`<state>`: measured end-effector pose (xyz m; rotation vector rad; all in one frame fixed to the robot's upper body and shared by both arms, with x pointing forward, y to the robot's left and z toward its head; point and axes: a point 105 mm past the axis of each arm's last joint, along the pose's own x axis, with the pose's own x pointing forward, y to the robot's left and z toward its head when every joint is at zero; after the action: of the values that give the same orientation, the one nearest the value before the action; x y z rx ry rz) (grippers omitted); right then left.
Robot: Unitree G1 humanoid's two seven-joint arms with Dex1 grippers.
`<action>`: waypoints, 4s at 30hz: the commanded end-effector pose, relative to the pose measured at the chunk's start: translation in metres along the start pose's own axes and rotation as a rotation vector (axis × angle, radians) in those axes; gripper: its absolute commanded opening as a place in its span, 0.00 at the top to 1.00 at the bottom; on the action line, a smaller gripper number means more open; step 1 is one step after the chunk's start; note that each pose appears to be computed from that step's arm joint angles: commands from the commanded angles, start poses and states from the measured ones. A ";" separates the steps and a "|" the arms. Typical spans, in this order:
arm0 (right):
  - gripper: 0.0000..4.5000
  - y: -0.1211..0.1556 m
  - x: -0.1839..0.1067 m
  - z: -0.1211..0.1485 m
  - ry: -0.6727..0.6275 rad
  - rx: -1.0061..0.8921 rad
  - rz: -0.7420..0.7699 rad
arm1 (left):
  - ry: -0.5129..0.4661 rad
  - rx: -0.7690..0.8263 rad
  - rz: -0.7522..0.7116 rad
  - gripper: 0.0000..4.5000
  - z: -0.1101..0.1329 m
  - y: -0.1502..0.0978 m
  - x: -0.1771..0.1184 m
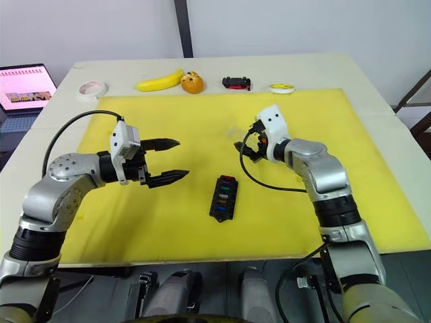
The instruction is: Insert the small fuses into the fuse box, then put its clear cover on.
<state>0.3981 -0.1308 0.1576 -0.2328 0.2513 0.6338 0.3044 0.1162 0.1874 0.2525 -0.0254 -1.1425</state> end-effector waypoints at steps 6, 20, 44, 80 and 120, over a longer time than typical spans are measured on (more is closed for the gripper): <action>0.01 0.000 0.015 0.014 -0.028 -0.058 0.014 | -0.039 0.040 0.014 0.00 0.012 -0.002 0.003; 0.40 -0.003 0.025 0.013 -0.016 -0.094 -0.006 | -0.032 0.053 0.022 0.00 0.013 -0.003 0.006; 0.62 0.046 -0.067 0.003 -0.003 -0.113 0.137 | 0.022 -0.115 0.133 0.00 -0.017 -0.098 0.010; 0.62 0.058 -0.083 0.005 -0.021 -0.044 0.157 | 0.220 -0.219 0.261 0.00 -0.074 -0.119 0.070; 0.62 0.039 -0.112 0.021 -0.059 -0.123 0.113 | 0.155 -0.163 0.241 0.00 -0.079 -0.076 0.063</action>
<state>0.2921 -0.1571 0.1896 -0.2992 0.2352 0.7518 0.2749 0.0470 0.0900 0.1802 0.1678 -0.8757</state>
